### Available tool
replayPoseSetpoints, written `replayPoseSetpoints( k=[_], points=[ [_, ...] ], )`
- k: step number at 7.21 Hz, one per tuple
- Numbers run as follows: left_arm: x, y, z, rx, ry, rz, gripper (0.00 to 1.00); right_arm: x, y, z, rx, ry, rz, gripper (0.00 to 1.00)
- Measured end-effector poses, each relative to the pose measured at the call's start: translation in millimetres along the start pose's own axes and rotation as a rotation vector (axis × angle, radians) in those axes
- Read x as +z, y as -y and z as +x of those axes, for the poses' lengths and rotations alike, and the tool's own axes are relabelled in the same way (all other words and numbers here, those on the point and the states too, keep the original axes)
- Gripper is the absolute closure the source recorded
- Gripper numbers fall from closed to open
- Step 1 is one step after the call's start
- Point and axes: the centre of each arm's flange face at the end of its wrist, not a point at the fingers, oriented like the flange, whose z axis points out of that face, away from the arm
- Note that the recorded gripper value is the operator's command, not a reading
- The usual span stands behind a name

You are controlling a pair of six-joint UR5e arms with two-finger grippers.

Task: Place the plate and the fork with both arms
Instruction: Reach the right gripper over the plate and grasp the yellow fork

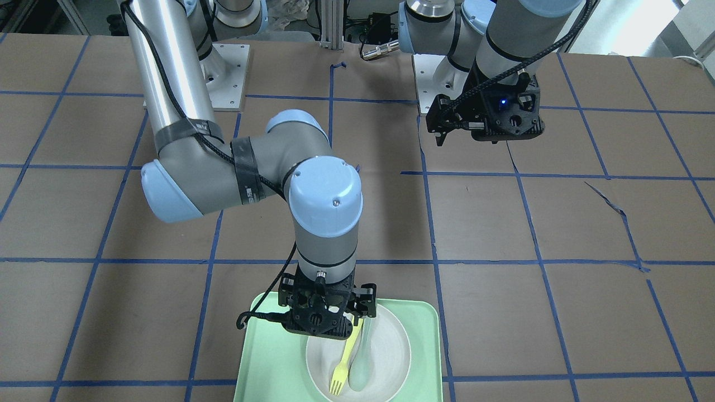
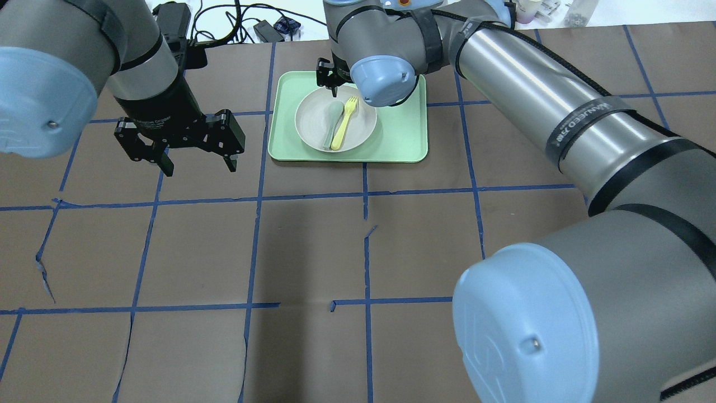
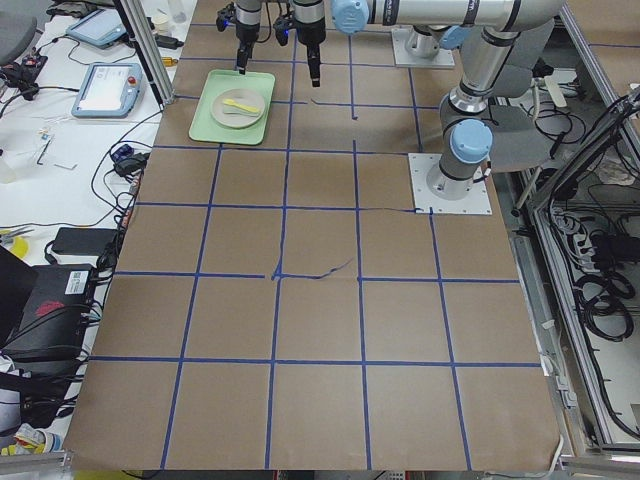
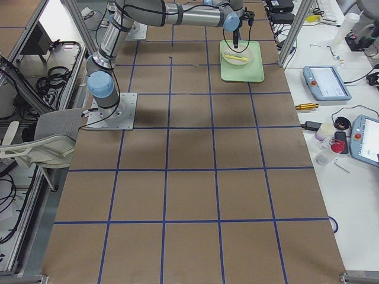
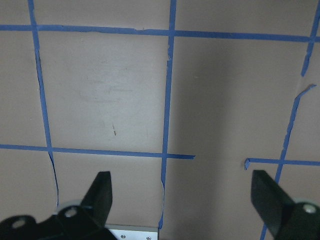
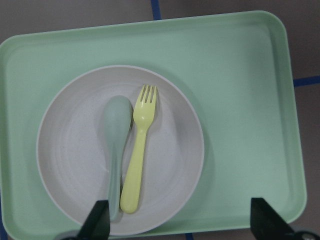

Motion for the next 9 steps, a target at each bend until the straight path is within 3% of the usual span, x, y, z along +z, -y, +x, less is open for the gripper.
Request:
replayPoseSetpoints(
  k=[1,2,6,7,9],
  points=[
    [0,0,0,-0.001,0.0,0.0,0.0,28,0,-5,0.024,0.0,-0.002,0.18],
    [0,0,0,-0.002,0.001,0.0,0.0,50,-3,-11,0.049,0.0,-0.006,0.27],
    [0,0,-1,-0.003,0.002,0.0,0.0,86,-16,-23,0.071,0.009,-0.044,0.3],
    [0,0,-1,-0.004,0.002,0.0,0.0,90,-17,-24,0.071,0.01,-0.051,0.44],
    [0,1,-1,-0.004,0.0,0.005,0.0,98,-19,-25,0.066,0.006,-0.06,0.51]
  ],
)
